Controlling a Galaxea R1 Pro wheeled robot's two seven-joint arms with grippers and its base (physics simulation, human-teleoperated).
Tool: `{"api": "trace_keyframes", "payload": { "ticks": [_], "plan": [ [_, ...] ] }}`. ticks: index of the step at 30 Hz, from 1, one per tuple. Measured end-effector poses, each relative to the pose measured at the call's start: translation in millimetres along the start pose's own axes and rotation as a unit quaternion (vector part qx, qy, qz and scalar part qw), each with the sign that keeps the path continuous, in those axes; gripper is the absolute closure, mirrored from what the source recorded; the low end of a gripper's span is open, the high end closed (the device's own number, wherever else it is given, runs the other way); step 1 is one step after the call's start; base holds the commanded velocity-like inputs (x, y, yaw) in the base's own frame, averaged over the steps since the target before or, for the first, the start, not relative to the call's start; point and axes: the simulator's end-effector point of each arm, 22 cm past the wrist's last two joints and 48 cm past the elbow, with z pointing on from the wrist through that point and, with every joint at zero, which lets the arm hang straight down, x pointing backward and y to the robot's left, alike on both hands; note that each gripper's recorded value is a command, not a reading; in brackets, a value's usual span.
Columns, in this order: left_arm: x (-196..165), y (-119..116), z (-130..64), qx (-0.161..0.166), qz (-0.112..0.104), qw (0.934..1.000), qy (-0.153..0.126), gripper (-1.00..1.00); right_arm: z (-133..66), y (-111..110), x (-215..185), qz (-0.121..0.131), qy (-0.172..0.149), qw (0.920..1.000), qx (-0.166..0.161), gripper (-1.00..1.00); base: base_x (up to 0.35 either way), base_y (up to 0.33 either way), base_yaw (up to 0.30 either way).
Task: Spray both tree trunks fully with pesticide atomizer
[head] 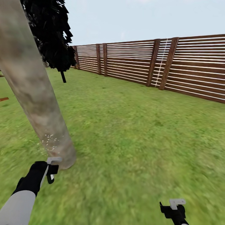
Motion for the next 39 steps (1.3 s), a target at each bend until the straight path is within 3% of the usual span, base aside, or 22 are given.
{"api": "trace_keyframes", "payload": {
  "ticks": [4,7,10,17,34,39],
  "plan": [
    [3.8,2.7,1.3,-0.002,-0.005,1.0000,0.001,1.00,0.0,-0.2,-0.1,0.000,0.000,1.0000,0.000,-1.00,0.136,-0.262,0.263],
    [16.2,15.4,11.0,-0.004,-0.033,0.9994,-0.004,1.00,-0.1,1.3,0.1,0.000,0.000,1.0000,-0.001,-1.00,0.146,-0.262,0.277],
    [34.5,20.9,21.4,-0.025,-0.042,0.9988,0.003,1.00,-0.1,1.4,-0.1,0.000,0.000,1.0000,-0.001,-1.00,0.204,-0.223,0.261],
    [30.4,8.5,20.9,-0.019,-0.044,0.9988,-0.002,1.00,-0.1,0.7,0.4,0.000,0.000,1.0000,-0.001,-1.00,0.237,-0.186,0.026],
    [29.0,10.2,20.5,-0.023,-0.039,0.9990,-0.003,1.00,-0.5,3.7,1.5,0.000,0.002,1.0000,-0.003,-1.00,0.032,-0.272,0.002],
    [29.8,20.5,20.2,-0.029,-0.043,0.9986,-0.002,1.00,-0.5,3.3,1.5,0.000,0.002,1.0000,-0.003,-1.00,0.112,-0.252,0.222]
  ]
}}
